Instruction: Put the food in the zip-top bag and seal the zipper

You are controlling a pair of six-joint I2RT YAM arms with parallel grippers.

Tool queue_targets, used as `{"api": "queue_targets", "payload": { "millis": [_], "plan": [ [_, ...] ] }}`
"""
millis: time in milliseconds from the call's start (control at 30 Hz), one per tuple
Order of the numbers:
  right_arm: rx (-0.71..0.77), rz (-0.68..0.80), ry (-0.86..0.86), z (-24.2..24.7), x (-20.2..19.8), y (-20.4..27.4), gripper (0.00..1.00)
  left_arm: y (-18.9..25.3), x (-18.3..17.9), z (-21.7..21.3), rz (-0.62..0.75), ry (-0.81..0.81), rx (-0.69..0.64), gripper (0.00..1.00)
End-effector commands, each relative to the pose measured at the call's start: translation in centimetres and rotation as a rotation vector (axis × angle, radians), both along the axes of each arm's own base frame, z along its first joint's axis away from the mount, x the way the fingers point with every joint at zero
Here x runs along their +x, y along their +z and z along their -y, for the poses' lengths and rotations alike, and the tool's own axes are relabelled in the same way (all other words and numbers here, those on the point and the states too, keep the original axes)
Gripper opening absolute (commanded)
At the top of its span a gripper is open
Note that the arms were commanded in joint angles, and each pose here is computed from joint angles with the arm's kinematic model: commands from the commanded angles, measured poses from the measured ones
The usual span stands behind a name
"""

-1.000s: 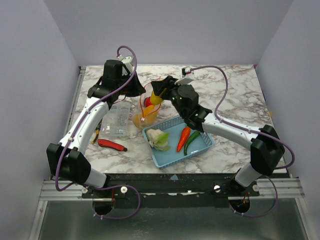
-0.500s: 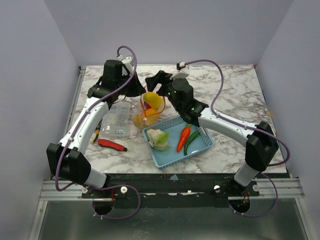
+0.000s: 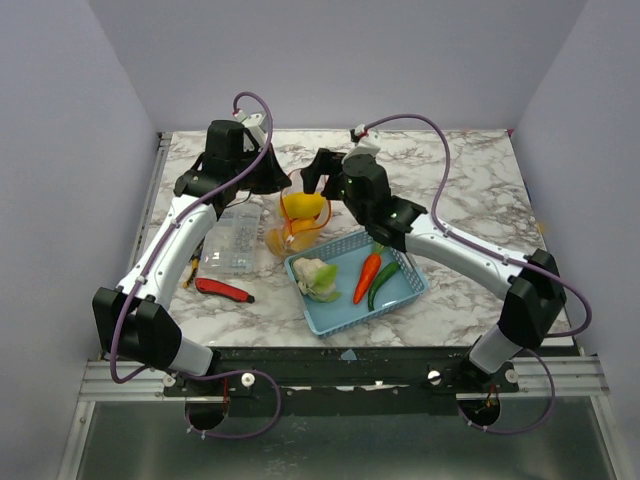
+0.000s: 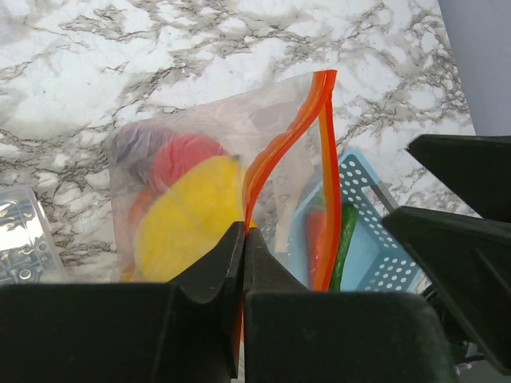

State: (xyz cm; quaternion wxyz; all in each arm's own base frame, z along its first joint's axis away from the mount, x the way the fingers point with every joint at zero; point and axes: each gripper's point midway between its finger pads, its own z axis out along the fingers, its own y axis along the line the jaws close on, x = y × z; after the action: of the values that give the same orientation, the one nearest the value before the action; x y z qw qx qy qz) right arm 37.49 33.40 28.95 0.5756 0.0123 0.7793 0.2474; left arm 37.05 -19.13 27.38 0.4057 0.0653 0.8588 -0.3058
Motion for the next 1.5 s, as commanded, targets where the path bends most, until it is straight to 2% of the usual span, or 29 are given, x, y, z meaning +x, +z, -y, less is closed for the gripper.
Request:
{"api": "queue_targets", "payload": {
  "millis": [0,167,300,433,533,667,833,1133,1467],
  "plan": [
    [-0.135,-0.051,-0.077,5.0,-2.5,-1.4,0.85,1.7,-0.5,-0.1,0.046,-0.007,-0.032,0.0],
    [-0.181,-0.135,-0.131,8.9,-5.4,-4.8,0.84,1.8,-0.6,0.0,0.048,-0.009,-0.034,0.0],
    [-0.154,-0.232,-0.151,10.5,-7.7,-8.2,0.82,1.7,-0.6,0.0,0.042,-0.01,-0.035,0.0],
    [-0.114,-0.354,-0.166,11.0,-9.6,-11.9,0.71,1.4,-0.5,0.1,0.034,-0.011,-0.035,0.0],
    [-0.133,-0.398,-0.197,11.8,-10.2,-14.0,0.7,1.3,-0.4,0.1,0.03,-0.009,-0.034,0.0],
    [-0.135,-0.476,-0.276,12.8,-10.9,-16.1,0.61,1.2,-0.5,0.1,0.03,-0.009,-0.033,0.0],
    [-0.107,-0.57,-0.365,13.6,-12.0,-19.3,0.59,1.2,-0.4,0.0,0.033,-0.006,-0.03,0.0],
    [-0.131,-0.641,-0.518,15.7,-13.0,-22.7,0.52,1.5,-0.6,0.0,0.04,-0.008,-0.032,0.0],
    [-0.182,-0.646,-0.542,15.6,-12.3,-24.1,0.5,1.6,-0.7,0.0,0.04,-0.009,-0.034,0.0]
  ]
}}
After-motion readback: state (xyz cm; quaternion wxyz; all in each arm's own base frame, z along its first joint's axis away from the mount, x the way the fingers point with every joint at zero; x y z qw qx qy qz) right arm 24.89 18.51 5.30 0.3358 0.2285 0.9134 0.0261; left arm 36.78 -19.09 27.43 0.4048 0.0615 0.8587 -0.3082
